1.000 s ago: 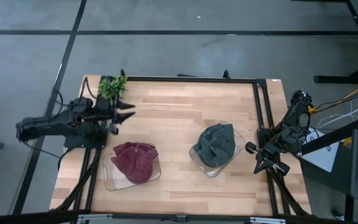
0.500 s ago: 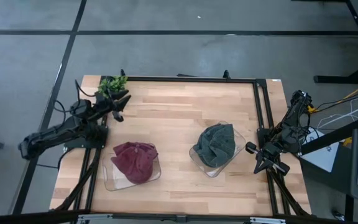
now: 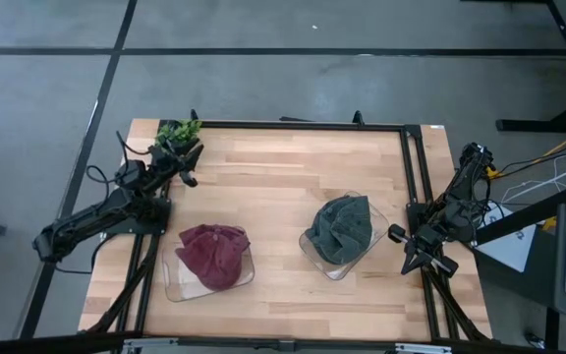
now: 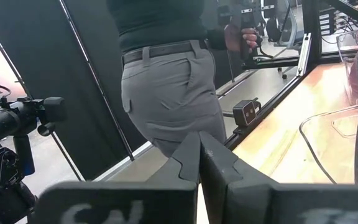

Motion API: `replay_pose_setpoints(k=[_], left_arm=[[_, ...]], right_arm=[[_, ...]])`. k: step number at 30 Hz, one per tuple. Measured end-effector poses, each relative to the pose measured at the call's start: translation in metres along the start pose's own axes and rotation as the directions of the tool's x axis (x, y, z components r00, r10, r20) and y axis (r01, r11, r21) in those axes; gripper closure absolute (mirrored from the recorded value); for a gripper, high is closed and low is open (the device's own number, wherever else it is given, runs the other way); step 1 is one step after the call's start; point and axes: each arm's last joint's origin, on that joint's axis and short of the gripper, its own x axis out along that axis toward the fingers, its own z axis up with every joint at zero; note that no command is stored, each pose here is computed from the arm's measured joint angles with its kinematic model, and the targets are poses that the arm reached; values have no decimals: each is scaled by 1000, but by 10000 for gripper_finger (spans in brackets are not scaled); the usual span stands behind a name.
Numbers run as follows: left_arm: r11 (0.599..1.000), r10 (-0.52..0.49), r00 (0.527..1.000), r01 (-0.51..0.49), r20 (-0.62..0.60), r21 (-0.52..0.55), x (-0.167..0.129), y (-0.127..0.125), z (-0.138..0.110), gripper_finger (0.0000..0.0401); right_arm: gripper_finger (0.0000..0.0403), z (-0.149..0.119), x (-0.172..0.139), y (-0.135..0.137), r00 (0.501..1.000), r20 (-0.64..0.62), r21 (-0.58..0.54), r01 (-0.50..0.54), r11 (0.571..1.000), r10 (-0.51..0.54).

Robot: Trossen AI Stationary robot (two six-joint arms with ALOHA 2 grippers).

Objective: Pick & Place hat
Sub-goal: Return to Home Position

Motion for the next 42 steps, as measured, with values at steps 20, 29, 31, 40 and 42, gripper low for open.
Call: replay_pose_setpoints(k=[20,29,31,40,42], left_arm=[[998,24,941,-40,-338,-41,-9,4,-34,274],[989,-49,933,-5,-356,-148,-9,1,-35,274],[990,-50,933,-1,-356,-142,-9,1,-35,274],[990,-50,933,-1,-356,-143,-9,1,-35,274],[990,-50,933,-1,-356,-143,-9,1,-35,273]], right_arm=[[397,0,0,0,1000,0,0,0,1000,0],[397,0,0,0,1000,0,0,0,1000,0],[397,0,0,0,1000,0,0,0,1000,0],[397,0,0,0,1000,0,0,0,1000,0],[397,0,0,0,1000,-1,0,0,1000,0]])
